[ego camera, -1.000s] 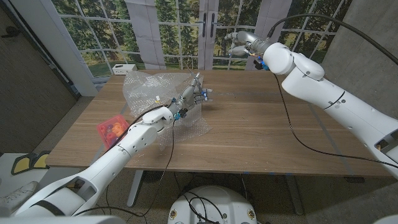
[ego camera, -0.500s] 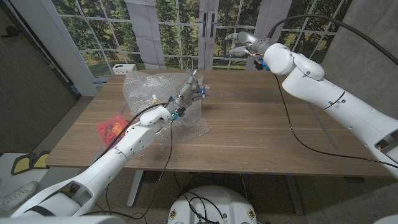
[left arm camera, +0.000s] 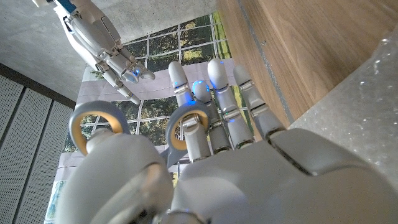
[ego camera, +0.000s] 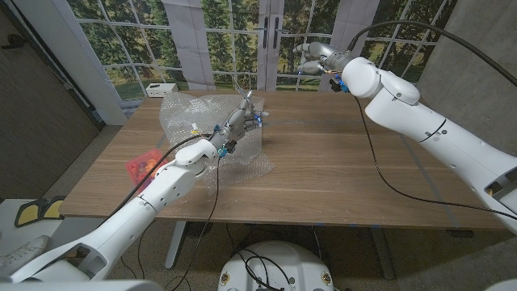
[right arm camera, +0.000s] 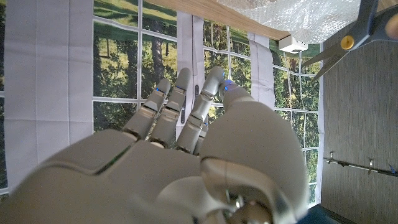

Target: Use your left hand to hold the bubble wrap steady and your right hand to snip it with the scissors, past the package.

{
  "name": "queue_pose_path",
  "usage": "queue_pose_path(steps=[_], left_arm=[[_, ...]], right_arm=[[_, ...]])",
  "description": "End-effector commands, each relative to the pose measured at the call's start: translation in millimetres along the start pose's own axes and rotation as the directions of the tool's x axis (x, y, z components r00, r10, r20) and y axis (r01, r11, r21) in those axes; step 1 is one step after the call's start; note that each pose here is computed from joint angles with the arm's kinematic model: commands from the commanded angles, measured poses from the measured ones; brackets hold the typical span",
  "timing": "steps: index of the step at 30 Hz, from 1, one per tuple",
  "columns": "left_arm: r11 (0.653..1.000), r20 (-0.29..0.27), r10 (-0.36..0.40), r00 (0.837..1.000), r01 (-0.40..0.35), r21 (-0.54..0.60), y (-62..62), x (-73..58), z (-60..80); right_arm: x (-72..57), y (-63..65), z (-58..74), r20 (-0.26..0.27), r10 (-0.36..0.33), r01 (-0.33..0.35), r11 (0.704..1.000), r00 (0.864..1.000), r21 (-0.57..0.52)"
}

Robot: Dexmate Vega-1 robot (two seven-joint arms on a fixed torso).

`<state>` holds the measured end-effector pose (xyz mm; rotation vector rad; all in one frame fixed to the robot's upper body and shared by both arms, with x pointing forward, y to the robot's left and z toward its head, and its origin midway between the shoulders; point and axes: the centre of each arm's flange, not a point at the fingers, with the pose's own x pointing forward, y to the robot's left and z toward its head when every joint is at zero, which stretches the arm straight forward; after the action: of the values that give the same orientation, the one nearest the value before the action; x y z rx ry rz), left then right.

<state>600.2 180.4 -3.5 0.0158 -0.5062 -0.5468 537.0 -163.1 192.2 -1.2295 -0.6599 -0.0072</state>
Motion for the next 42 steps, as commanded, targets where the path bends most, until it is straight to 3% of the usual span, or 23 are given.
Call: queue_pose_path(steps=[1, 10, 27, 42], left_arm=[[1.0, -0.021, 0.008, 1.0, -0.007, 0.024, -1.3, -17.8, 2.1], [1.0, -0.017, 0.007, 1.0, -0.007, 0.014, -3.9, -32.4, 3.6], [1.0, -0.03, -0.025, 0.999, 0.025, -0.007, -11.3, -45.1, 3.4], [0.997, -0.058, -0.078, 0.995, 0.077, -0.019, -28.5, -58.1, -0.7]], right_arm=[[1.4, 5.2, -2.6, -0.01, 0.008, -0.007, 1.0, 1.0, 0.013], [5.9, 10.0, -4.4, -0.015, 0.017, -0.017, 1.0, 1.0, 0.024], [13.5, 19.4, -5.9, -0.012, 0.045, -0.044, 0.999, 0.999, 0.025], [13.6, 28.2, -9.7, -0.026, 0.052, -0.051, 0.998, 0.998, 0.04]])
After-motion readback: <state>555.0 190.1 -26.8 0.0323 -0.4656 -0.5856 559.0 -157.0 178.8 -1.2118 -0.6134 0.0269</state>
